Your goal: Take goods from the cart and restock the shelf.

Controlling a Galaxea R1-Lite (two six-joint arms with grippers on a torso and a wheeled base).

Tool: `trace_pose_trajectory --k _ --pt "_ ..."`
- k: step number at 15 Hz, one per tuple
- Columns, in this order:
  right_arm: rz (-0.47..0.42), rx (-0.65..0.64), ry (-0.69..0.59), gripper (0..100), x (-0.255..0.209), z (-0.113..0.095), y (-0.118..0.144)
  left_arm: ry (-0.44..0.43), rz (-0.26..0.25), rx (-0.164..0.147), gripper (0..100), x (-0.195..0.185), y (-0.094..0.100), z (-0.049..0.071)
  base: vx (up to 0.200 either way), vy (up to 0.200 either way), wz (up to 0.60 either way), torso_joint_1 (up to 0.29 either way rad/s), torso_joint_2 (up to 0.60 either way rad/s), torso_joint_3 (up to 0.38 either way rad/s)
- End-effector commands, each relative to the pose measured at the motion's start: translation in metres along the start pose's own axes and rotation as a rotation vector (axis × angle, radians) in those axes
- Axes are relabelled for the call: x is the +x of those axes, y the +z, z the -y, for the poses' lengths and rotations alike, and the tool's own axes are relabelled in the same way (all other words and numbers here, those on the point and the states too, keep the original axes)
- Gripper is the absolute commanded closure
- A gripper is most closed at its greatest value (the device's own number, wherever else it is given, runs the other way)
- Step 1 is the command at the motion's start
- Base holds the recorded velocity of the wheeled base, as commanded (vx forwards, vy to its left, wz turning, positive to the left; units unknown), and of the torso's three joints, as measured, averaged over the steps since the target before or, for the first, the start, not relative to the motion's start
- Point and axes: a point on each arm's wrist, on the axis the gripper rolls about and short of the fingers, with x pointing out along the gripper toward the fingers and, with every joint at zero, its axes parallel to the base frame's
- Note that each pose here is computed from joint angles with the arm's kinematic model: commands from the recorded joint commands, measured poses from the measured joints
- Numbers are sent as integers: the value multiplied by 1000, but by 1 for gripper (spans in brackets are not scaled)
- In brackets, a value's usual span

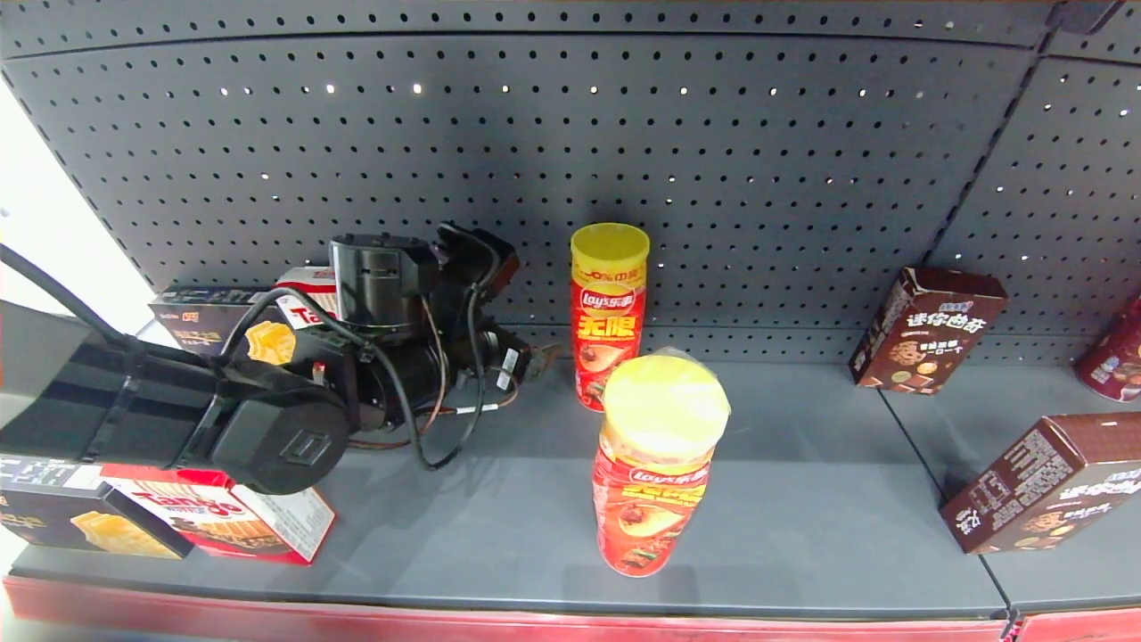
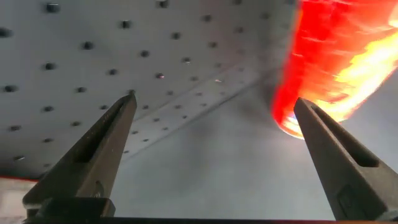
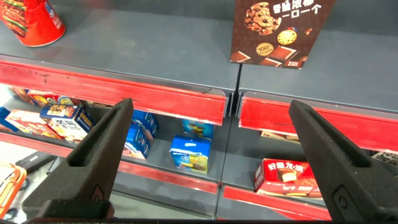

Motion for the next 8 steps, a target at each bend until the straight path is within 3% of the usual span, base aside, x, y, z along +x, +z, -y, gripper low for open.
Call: trace_pose_trajectory --k 1,4,8 --pt "-1 1 0 0 0 0 0 11 -19 3 0 11 -9 4 0 0 0 0 0 0" --pt "-1 1 0 0 0 0 0 16 -39 1 0 19 -17 4 0 0 0 0 0 0" --pt "-1 1 0 0 0 0 0 14 -23 -2 0 26 -12 5 0 0 0 0 0 0"
